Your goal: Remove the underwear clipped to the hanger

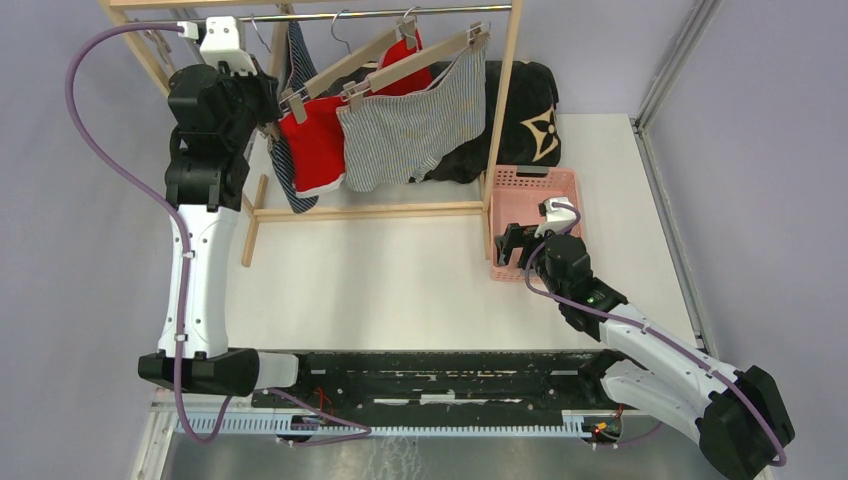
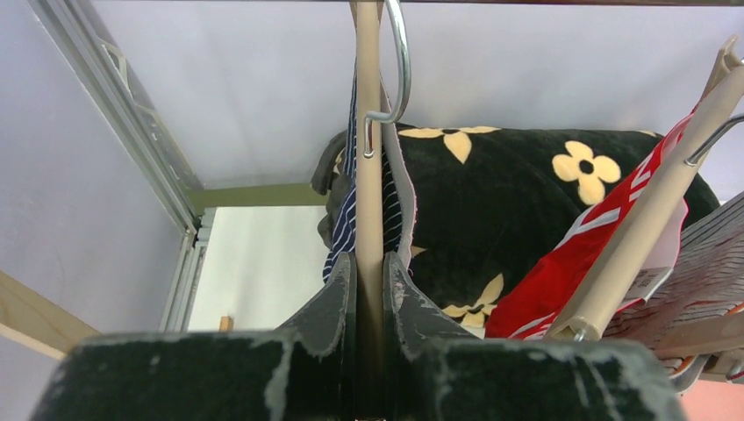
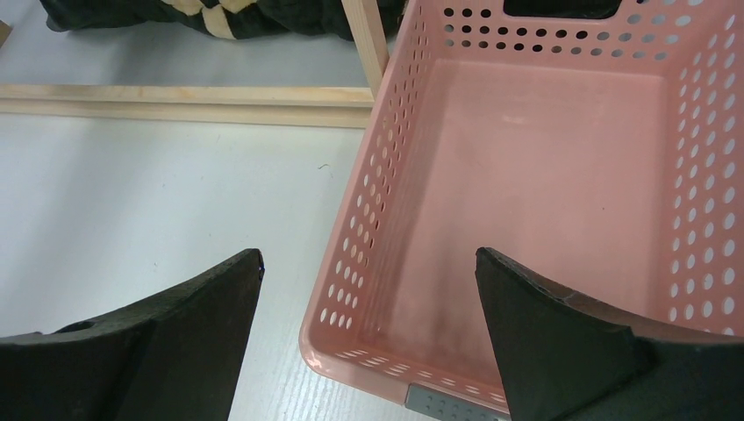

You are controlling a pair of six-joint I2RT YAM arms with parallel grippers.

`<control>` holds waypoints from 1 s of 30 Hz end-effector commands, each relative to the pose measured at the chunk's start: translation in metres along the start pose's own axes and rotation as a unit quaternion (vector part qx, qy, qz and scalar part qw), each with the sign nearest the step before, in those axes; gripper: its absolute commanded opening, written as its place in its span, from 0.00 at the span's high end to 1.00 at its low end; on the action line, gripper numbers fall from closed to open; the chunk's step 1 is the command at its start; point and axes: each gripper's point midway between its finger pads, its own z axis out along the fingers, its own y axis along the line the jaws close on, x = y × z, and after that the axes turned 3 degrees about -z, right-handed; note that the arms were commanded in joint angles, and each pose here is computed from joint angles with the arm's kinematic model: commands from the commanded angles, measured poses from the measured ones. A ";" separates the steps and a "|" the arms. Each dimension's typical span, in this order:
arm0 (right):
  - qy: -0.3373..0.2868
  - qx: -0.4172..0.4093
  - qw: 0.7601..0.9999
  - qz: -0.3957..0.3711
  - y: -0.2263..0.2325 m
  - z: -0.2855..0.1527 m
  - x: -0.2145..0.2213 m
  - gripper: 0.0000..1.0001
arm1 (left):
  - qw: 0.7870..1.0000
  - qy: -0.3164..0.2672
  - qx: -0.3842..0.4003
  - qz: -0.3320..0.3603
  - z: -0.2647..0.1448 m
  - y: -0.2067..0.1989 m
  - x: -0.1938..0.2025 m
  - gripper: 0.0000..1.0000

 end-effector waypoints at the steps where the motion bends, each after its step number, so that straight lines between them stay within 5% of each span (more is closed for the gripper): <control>1: -0.028 -0.014 1.000 0.002 0.006 -0.001 -0.014 0.00 | 0.999 -0.040 0.018 0.022 0.005 -0.005 -0.014 0.97; 30: -0.020 -0.023 1.000 -0.006 0.009 0.006 -0.004 0.01 | 0.971 -0.232 -0.032 0.040 -0.044 0.011 -0.090 0.97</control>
